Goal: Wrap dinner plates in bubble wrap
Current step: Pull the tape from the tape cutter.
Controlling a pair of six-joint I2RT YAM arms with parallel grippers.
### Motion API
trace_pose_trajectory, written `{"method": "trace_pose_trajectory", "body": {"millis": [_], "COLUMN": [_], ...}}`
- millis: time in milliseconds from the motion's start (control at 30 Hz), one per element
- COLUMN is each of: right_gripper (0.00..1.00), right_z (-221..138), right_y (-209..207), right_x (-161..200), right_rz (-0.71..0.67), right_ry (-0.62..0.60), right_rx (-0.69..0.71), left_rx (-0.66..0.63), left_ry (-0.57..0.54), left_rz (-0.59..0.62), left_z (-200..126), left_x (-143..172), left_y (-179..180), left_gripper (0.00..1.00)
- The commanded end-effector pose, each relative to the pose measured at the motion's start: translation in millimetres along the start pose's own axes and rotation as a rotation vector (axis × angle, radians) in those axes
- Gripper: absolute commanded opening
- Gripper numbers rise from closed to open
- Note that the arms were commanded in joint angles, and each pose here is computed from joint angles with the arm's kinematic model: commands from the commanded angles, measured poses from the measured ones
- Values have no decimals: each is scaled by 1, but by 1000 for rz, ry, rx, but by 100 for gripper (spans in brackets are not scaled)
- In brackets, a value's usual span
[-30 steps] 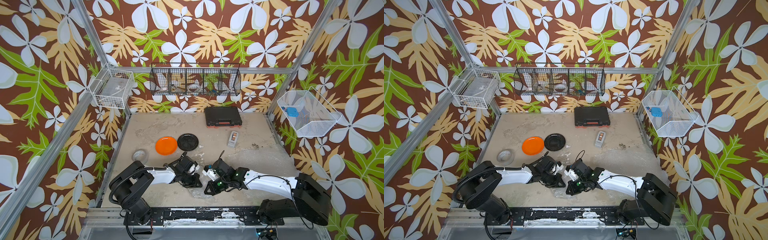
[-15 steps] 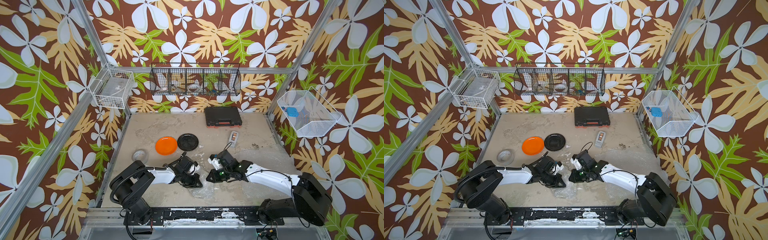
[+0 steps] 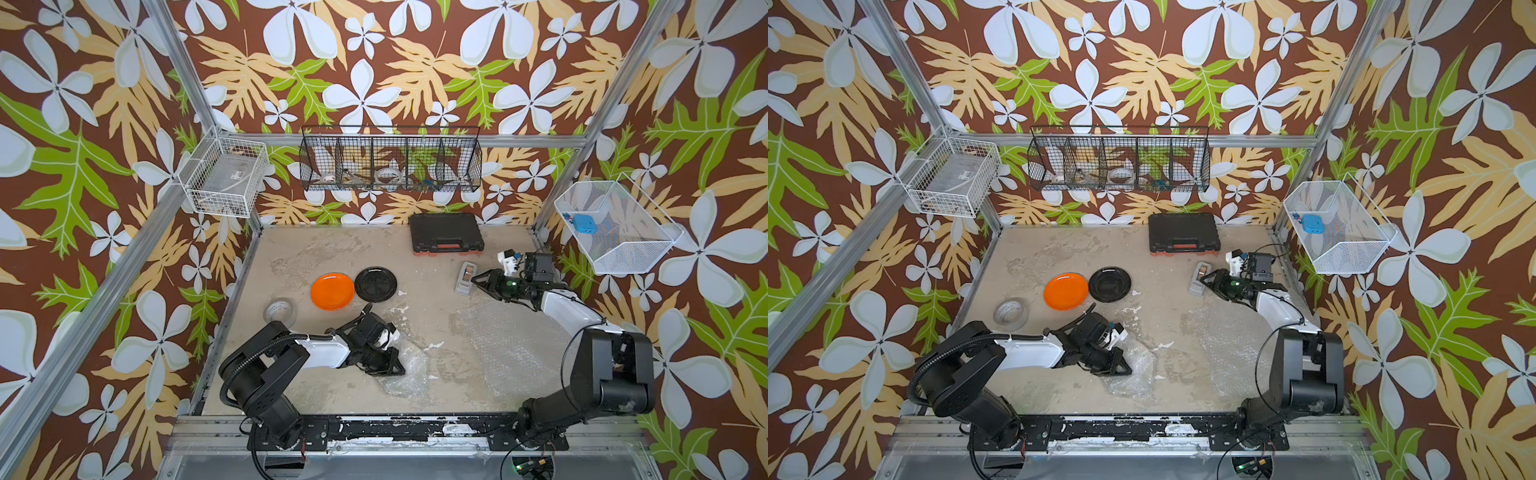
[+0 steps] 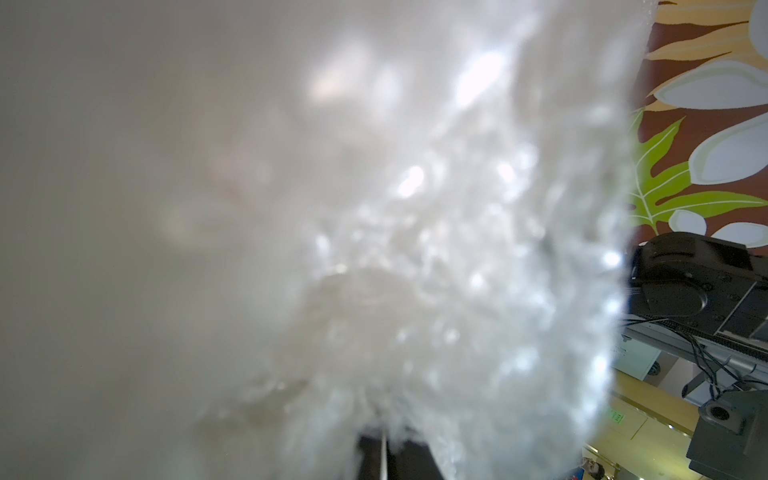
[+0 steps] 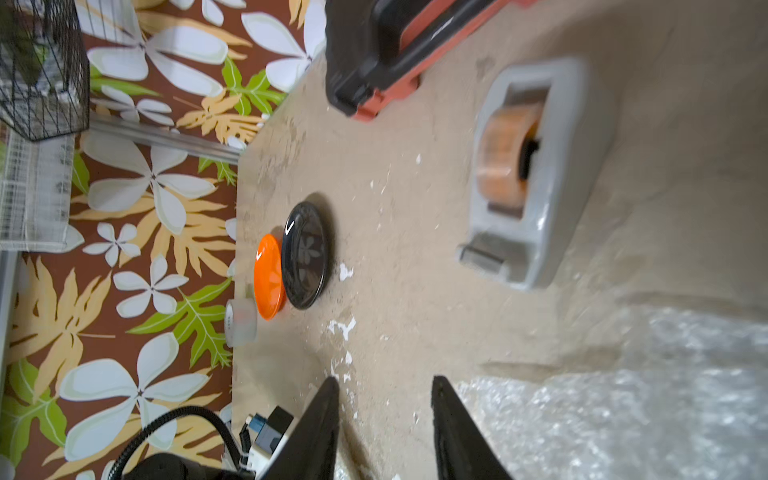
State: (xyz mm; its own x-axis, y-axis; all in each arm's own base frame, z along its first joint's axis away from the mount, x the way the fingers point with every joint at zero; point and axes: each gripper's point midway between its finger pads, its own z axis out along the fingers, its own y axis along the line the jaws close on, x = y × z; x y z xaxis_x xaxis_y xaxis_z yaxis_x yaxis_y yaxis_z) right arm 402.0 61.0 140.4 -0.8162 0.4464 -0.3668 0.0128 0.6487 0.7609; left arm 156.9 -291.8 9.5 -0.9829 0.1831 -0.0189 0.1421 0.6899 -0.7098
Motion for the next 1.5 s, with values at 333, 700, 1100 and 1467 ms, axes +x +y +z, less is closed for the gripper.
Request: {"method": "trace_pose_trajectory", "body": {"millis": [333, 700, 1100, 1467], "right_gripper": [35, 35, 33, 27], "right_z": [37, 64, 80, 87], "right_y": [-28, -49, -52, -60], "right_x": [-22, -3, 1, 5], "right_rz": [32, 59, 83, 114], "right_ry": [7, 87, 130, 144], "right_rx": [-102, -68, -92, -72], "left_rx": [-226, -228, -228, -229], "left_ry": [36, 38, 36, 34], "left_rz": [-102, -108, -113, -117], "left_z": [-3, -2, -3, -4], "left_x": [23, 24, 25, 27], "left_y": [53, 54, 55, 57], "left_gripper": [9, 8, 8, 9]}}
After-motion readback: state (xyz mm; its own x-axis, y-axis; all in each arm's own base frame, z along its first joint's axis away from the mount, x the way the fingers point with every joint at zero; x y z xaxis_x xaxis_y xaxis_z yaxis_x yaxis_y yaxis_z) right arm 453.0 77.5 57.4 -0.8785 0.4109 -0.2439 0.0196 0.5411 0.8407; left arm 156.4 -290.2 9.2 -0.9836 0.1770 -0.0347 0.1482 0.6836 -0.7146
